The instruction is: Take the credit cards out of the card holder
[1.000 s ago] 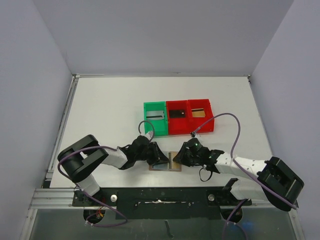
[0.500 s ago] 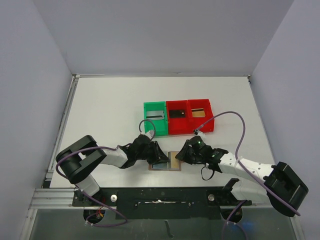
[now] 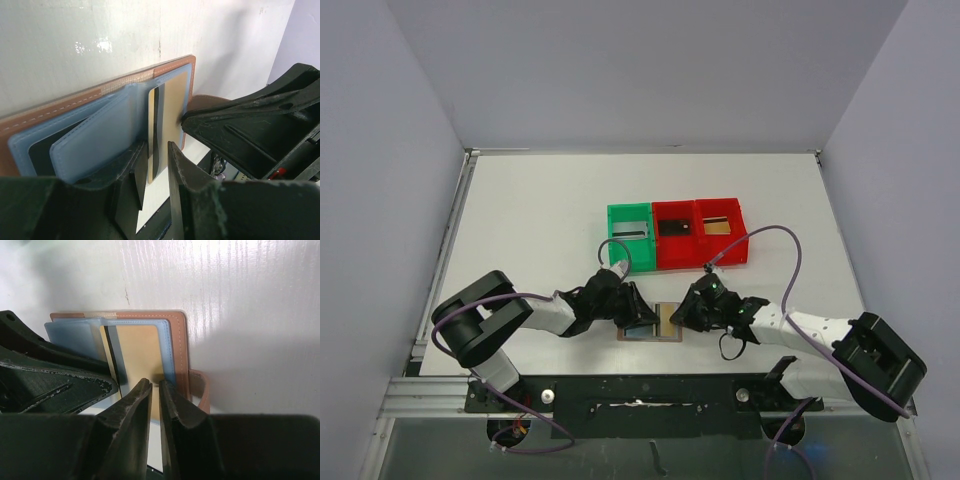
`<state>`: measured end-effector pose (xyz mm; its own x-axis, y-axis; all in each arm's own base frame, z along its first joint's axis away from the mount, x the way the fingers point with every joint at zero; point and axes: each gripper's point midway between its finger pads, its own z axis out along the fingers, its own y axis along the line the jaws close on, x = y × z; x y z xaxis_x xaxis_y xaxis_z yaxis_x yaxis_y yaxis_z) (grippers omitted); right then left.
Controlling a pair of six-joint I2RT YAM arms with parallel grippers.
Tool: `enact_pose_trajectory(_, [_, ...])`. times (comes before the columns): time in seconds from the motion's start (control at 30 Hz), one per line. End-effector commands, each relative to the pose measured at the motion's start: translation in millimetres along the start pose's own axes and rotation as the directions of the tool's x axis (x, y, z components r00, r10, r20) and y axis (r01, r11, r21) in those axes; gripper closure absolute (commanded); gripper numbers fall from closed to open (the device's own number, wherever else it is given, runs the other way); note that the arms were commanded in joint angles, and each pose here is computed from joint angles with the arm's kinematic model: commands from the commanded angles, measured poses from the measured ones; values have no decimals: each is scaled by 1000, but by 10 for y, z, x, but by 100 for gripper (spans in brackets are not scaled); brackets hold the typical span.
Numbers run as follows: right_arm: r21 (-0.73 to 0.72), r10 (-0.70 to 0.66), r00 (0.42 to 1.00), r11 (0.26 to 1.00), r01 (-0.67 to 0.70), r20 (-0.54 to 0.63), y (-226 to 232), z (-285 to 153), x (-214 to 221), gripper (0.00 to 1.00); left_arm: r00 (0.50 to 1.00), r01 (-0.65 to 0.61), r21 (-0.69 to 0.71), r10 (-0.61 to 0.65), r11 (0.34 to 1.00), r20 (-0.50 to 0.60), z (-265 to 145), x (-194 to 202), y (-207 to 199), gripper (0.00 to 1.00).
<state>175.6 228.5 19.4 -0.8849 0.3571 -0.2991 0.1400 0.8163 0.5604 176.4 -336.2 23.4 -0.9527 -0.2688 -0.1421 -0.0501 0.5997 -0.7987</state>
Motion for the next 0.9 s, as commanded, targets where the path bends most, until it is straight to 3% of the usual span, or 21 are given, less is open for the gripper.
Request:
enact_pose_trajectory(0.0, [3,-4,1000,1000,4,28,-13,-47,-45,85,999,-20,14,20,1000,30,4,-75,-85,77])
enact_pose_trajectory(0.5, [31,5,1000,999,-5,-7,-127,19,47,86,999,-20,88,16,996,40,-48,-88,-234,100])
enact_pose_trajectory(0.87, [63,0,1000,998,-1,5,-174,12,12,83,997,4,58,-8,998,72,-180,-99,-92,100])
